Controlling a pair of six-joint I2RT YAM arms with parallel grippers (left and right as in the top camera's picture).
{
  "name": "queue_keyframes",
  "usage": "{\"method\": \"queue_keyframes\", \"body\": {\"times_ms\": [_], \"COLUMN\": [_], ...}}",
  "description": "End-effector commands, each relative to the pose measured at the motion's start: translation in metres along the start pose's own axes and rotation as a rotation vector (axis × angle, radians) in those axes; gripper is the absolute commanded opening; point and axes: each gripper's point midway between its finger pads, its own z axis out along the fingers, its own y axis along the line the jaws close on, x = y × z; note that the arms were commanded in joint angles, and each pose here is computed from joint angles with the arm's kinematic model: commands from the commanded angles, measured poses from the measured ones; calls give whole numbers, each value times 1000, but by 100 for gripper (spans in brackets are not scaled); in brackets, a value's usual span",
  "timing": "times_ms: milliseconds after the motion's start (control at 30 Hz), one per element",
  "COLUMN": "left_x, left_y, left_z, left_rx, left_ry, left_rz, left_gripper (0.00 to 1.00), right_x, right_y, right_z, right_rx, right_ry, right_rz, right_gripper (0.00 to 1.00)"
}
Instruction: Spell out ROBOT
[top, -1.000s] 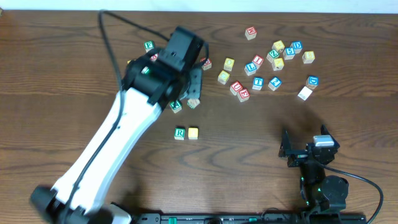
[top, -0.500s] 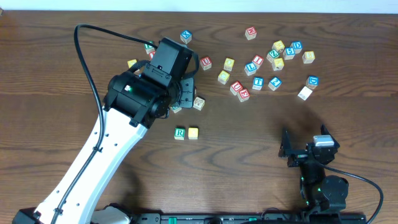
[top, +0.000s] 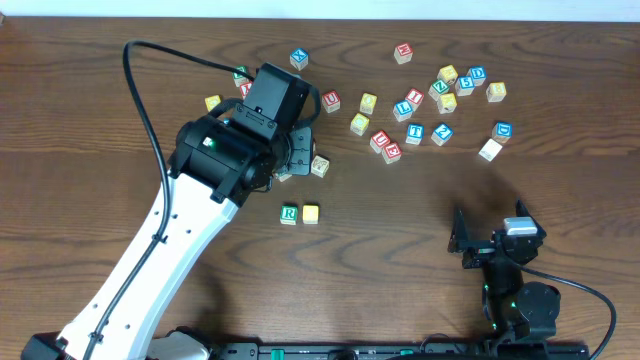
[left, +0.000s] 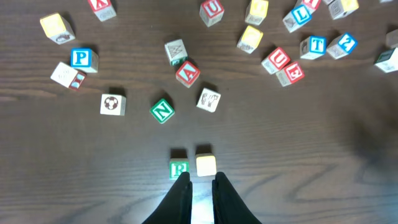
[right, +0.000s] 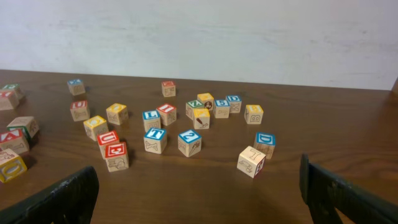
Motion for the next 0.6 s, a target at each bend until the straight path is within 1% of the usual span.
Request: {"method": "queue_keyframes", "body": {"times_ms": [0, 67, 367, 567], "left_x": [4, 6, 6, 12], "left_y": [4, 4, 2, -10], "left_z": [8, 12, 28, 60], "left_rx": [-16, -18, -26, -37], "left_ry": [17, 22, 43, 104], "left_rz": [-13, -12, -24, -1], "left_gripper": [9, 8, 8, 7], "right_x": [1, 1, 1, 1], "right_y": [-1, -1, -1, -1], "right_z": [0, 0, 0, 0], "right_rx": [6, 6, 6, 6], "right_ry": [0, 0, 0, 0], "right_rz": [7, 7, 7, 7], "right_gripper": [99, 99, 99, 99]}}
